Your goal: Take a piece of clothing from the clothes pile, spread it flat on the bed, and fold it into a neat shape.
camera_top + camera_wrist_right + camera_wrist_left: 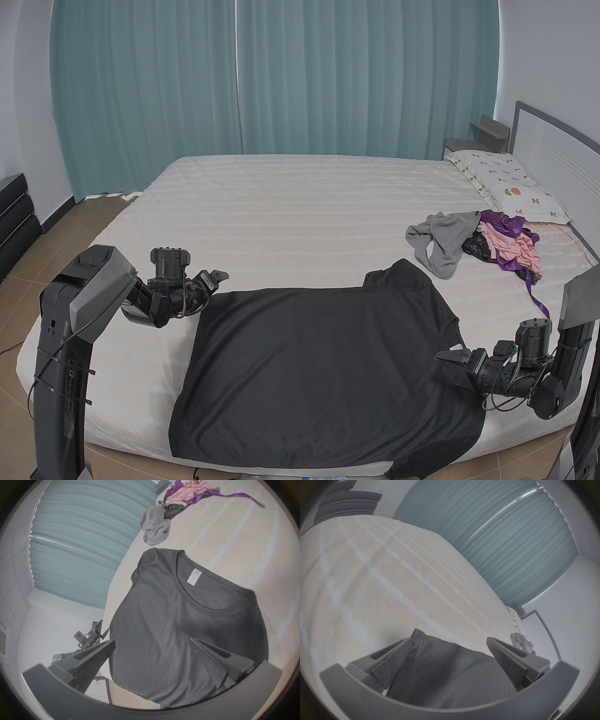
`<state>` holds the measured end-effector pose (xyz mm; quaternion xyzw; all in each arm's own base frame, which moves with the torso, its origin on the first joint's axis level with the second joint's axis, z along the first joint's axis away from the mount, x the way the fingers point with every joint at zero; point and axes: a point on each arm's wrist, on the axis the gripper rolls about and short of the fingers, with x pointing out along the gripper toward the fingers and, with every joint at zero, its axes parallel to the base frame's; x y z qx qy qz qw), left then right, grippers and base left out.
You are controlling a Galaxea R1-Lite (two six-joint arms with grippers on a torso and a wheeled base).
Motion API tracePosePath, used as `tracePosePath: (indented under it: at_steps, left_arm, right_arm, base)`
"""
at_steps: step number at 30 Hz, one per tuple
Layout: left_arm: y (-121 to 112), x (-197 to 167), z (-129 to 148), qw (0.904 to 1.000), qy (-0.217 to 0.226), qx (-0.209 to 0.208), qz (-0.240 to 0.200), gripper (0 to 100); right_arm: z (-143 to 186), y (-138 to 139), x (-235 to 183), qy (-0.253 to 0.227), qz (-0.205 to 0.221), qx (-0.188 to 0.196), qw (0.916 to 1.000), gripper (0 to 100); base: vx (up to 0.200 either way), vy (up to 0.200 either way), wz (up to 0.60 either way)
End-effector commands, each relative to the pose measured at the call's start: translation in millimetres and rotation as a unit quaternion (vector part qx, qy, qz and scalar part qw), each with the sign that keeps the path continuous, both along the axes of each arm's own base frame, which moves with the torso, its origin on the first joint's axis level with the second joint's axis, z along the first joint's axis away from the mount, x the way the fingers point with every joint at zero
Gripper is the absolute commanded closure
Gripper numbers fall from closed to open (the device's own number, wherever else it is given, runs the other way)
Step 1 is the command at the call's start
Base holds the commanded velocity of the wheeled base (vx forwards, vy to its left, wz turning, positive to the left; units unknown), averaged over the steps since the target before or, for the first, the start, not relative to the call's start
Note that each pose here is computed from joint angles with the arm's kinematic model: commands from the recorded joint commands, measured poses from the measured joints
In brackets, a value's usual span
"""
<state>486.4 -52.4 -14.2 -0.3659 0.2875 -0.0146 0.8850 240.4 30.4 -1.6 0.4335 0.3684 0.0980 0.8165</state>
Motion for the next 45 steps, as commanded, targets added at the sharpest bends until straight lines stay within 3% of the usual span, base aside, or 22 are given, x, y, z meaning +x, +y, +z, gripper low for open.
tracePosePath:
  at_steps: [1, 7, 16, 17, 24, 29, 30, 34, 43, 44, 45]
  left_arm:
    - [0.4, -0.7, -6.0, 0.9998, 0.004, 0.017, -0.01, 0]
    - [2.7, 0.5, -27.1, 0.998, 0.013, 0.06, -0.012, 0]
    - [0.3, 3.3, -25.8, 0.9981, 0.004, 0.061, -0.01, 0]
    - [0.2, 4.2, -24.0, 0.9981, 0.001, 0.06, -0.009, 100]
    - [4.3, 11.3, -12.9, 0.997, -0.023, 0.063, 0.037, 100]
    - [6.6, 13.7, -11.2, 0.9963, -0.039, 0.063, 0.043, 100]
    - [13.0, 16.1, -7.9, 0.9944, -0.06, 0.063, 0.06, 100]
    - [14.6, 16.9, -5.9, 0.9938, -0.066, 0.063, 0.064, 100]
    - [14.5, 12.6, -10.4, 0.9965, -0.05, 0.052, 0.042, 100]
    - [14.5, 12.6, -10.4, 0.9965, -0.05, 0.052, 0.042, 0]
    - [14.2, 11.5, -9.8, 0.9981, -0.045, 0.037, 0.02, 0]
  right_arm:
    - [-0.4, 1.2, -0.1, 0.001, 0.003, 0.0, 1.0, 0]
    - [-1.7, 1.2, -0.5, 0.004, 0.003, 0.0, 1.0, 0]
    - [-1.8, 2.6, -0.2, 0.003, 0.005, -0.002, 1.0, 0]
    - [-2.1, 2.7, 0.2, 0.002, 0.005, -0.002, 1.0, 0]
    - [-1.9, 2.3, 1.0, 0.001, 0.003, -0.003, 1.0, 0]
    - [-1.2, 2.0, 2.3, -0.002, 0.001, -0.004, 1.0, 0]
    - [6.8, -2.1, 6.1, -0.035, -0.025, -0.016, 0.999, 0]
    - [9.0, -4.0, 11.0, -0.058, -0.039, -0.031, 0.9971, 0]
    - [-3.9, -3.6, 17.3, -0.047, -0.039, -0.033, 0.9976, 0]
    - [-3.9, -3.6, 17.3, -0.047, -0.039, -0.033, 0.9976, 0]
    - [-3.1, -3.6, 17.3, -0.049, -0.039, -0.033, 0.9975, 0]
  base:
    - [0.0, 0.0, 0.0]
    - [0.0, 0.0, 0.0]
    - [0.0, 0.0, 0.0]
    - [0.0, 0.0, 0.0]
    - [0.0, 0.0, 0.0]
    - [0.0, 0.0, 0.0]
    - [0.0, 0.0, 0.0]
    - [0.0, 0.0, 0.0]
    - [0.0, 0.0, 0.0]
    - [0.0, 0.0, 0.0]
    - [0.0, 0.0, 0.0]
